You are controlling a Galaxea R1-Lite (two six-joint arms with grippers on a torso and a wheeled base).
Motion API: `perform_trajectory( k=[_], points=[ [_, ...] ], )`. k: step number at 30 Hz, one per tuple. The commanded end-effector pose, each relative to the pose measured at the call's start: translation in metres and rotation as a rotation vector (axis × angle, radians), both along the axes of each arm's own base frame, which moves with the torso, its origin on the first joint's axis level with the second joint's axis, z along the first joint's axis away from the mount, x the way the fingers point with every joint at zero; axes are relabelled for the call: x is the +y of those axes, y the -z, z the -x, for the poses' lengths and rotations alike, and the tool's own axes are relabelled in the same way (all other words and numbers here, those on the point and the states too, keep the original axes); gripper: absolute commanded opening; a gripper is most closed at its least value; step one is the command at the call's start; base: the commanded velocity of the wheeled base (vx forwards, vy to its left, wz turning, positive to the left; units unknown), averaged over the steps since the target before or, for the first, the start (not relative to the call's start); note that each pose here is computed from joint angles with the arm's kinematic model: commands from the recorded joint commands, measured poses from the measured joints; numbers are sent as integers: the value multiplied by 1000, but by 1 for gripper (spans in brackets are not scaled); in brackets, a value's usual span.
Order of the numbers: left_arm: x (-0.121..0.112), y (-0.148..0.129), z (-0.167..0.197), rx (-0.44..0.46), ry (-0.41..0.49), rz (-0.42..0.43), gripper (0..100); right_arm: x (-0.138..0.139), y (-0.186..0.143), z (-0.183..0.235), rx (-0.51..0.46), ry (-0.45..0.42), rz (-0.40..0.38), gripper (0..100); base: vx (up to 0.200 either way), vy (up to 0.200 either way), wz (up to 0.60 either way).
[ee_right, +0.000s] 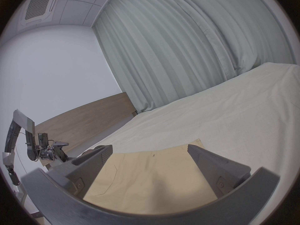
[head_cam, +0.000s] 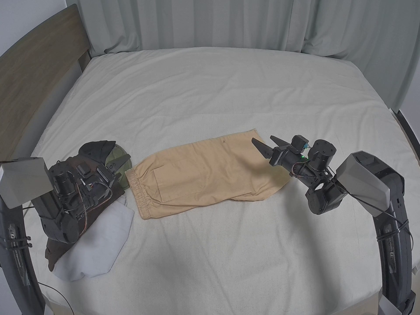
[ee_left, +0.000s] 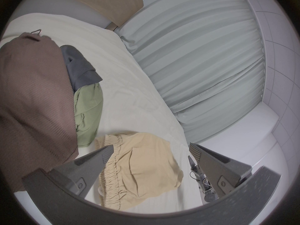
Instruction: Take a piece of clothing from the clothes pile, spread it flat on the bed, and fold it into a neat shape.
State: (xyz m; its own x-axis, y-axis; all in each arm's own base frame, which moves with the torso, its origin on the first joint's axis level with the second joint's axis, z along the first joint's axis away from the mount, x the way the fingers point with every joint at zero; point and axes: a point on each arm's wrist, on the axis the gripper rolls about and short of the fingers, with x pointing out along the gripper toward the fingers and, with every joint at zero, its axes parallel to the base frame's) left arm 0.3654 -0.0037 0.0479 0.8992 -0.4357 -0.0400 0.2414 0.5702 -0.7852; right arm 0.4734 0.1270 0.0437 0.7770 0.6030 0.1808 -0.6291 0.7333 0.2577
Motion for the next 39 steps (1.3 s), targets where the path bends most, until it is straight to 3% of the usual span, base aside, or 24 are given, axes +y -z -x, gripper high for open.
perform_trajectory(
  k=[1,8,21,26,32,39],
  points=[
    [-3,-17,7,-35,11,1,100,4,0,8,11,-11,3,100,0,0,0],
    [-5,-18,8,-37,17,-1,100,8,-1,17,9,-25,2,100,0,0,0],
    [-11,-43,23,-95,40,-9,100,16,-2,32,21,-51,6,100,0,0,0],
    [-12,-64,34,-147,60,-9,100,18,-2,37,29,-55,3,100,0,0,0],
    [-16,-106,67,-257,149,-17,100,18,12,46,91,-25,14,100,0,0,0],
    [-20,-128,89,-325,203,-21,100,17,16,52,95,-27,14,100,0,0,0]
  ],
)
